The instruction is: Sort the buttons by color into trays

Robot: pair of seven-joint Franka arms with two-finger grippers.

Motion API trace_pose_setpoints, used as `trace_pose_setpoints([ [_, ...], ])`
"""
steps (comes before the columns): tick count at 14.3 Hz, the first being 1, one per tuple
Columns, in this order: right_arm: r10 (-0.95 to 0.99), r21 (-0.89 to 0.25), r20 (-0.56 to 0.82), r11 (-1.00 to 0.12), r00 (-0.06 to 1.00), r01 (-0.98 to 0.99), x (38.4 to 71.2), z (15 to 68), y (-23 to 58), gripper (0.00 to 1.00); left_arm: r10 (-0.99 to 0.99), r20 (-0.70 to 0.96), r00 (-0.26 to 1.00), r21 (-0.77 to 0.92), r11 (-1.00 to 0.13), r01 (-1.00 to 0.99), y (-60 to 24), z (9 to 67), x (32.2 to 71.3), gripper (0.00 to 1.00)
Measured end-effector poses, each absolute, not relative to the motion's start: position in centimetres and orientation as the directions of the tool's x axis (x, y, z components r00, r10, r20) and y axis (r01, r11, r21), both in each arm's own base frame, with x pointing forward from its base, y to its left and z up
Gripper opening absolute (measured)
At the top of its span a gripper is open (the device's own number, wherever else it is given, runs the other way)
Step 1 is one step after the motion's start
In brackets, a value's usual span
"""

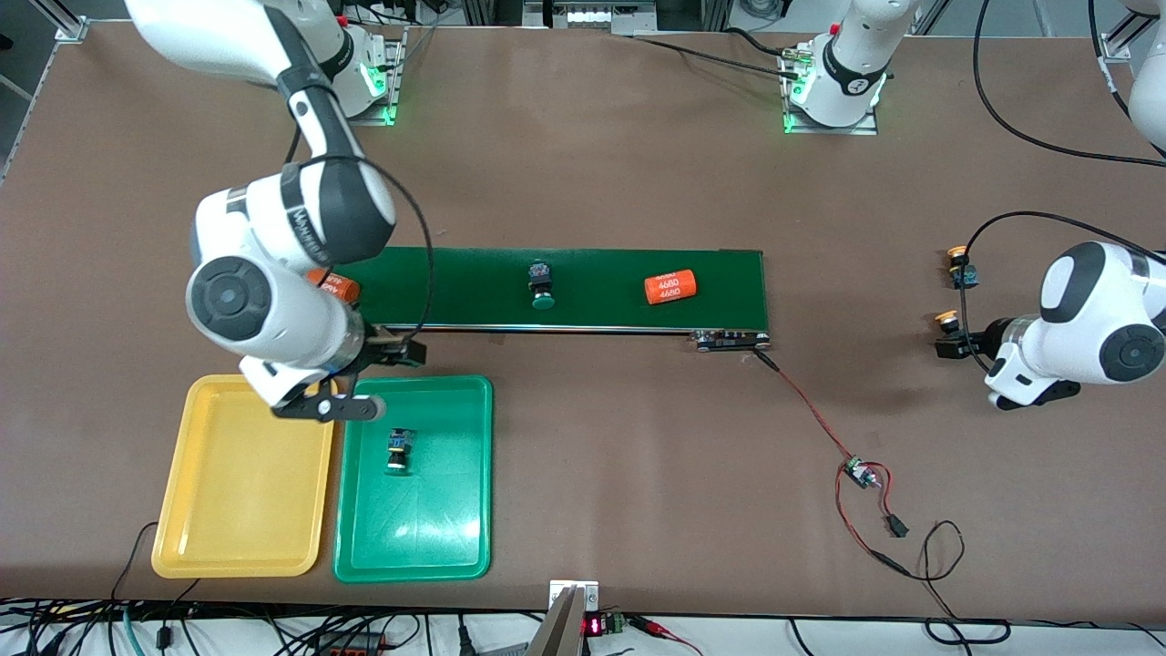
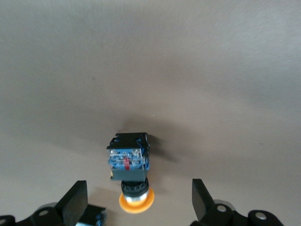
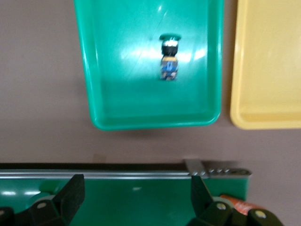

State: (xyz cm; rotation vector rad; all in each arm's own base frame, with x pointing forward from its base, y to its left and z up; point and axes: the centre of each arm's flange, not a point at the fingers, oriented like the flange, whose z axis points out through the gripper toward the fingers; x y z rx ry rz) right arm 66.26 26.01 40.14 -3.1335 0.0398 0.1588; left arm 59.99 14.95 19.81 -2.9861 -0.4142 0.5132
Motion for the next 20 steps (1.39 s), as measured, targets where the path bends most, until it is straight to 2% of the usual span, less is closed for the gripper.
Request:
trace_pose_setpoints([
  [3,-0.057,0.007,-0.115,-0.998,0.992,-0.057,62.5,38.0,29.1,1.00,0.287,-0.328,0.900,-0.115,-0.958,0.263,15.5,18.3,58.9,0.96],
  [4,-0.069,0.016,-0.126,-0.998,0.990,-0.068,61.1,37.3,30.4,1.00,0.285,-0.337,0.897,-0.113,-0.958,0.262,15.5,17.8,58.6,0.89],
  [5,-0.079,0.026,-0.135,-0.997,0.988,-0.076,59.6,36.8,31.9,1.00,0.285,-0.344,0.895,-0.110,-0.959,0.263,15.4,17.3,58.5,0.89],
  [6,-0.083,0.034,-0.141,-0.996,0.986,-0.079,58.2,36.5,33.3,1.00,0.284,-0.347,0.894,-0.106,-0.959,0.264,15.4,17.0,58.4,0.84],
  [10,-0.071,0.044,-0.148,-0.997,0.986,-0.065,54.6,35.3,35.8,1.00,0.285,-0.346,0.894,-0.099,-0.959,0.267,15.2,16.7,58.5,0.43],
  [15,-0.065,0.060,-0.161,-0.997,0.985,-0.056,52.6,30.9,35.4,1.00,0.230,-0.314,0.921,-0.064,-0.973,0.222,11.6,20.2,60.3,0.41],
  [20,-0.026,0.067,-0.168,-0.998,0.986,-0.014,50.3,29.4,37.1,1.00,0.042,-0.337,0.941,-0.002,-0.999,0.043,-0.8,27.7,61.0,0.41],
])
